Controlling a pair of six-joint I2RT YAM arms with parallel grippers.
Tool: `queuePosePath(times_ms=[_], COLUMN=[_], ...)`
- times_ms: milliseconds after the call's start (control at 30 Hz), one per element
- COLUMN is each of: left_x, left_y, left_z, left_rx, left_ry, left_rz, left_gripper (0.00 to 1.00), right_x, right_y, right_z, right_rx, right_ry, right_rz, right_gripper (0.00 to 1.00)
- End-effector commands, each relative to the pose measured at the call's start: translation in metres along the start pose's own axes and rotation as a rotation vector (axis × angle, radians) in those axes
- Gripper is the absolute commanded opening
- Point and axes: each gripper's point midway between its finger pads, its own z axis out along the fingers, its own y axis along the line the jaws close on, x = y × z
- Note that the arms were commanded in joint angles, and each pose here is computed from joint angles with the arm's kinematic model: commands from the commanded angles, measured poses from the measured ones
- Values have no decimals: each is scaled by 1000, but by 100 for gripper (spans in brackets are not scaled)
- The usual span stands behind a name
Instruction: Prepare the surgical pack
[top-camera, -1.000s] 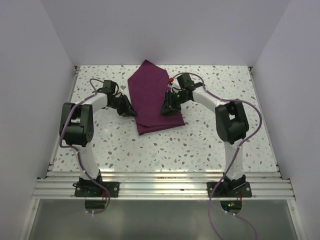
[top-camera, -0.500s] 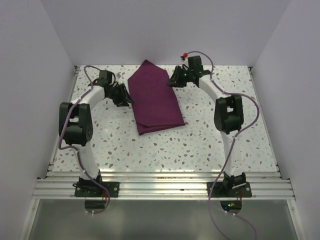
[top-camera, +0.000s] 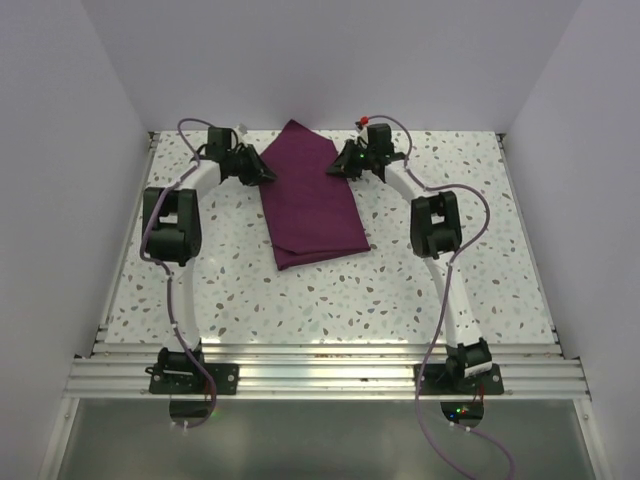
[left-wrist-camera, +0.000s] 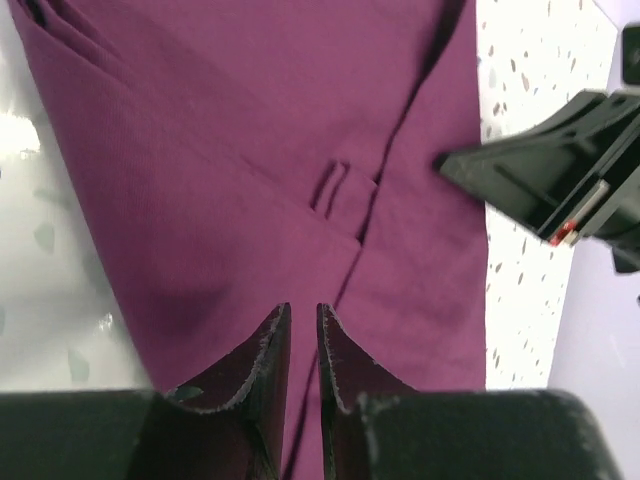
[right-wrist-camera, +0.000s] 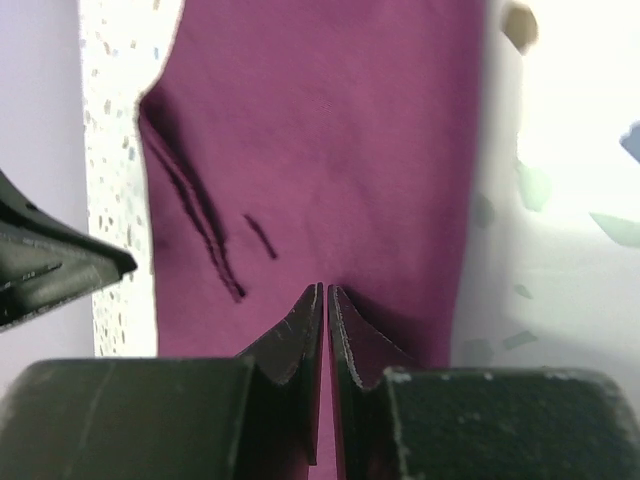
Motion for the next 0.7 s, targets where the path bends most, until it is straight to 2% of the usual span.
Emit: queuePosePath(times_ms=[0,133,200,300,433,667], left_x=[3,11,26,24,11,7], left_y=[10,29,52,62,67,74], left_z=[15,28,39,51,53,45], left_rx=[11,-43,-111,-99,-62,-71], left_ry=[55,109,174,202,177,195], left_rz=[-79,-114,-147,-150,-137,-80], left_gripper=[20,22,22,22,22,25], right_x=[-14,5,9,19,39,42], right_y=[12,-17,-25,-37,-46,-51], right_z=[-10,-18,-23,-29,-38,-54], right_rx=[-63,5,28,62,98,174], right_ry=[-25,-7,-9,2,15,39], right_rz=[22,72,90,136,169,147], right_gripper=[8,6,4,3,3,3])
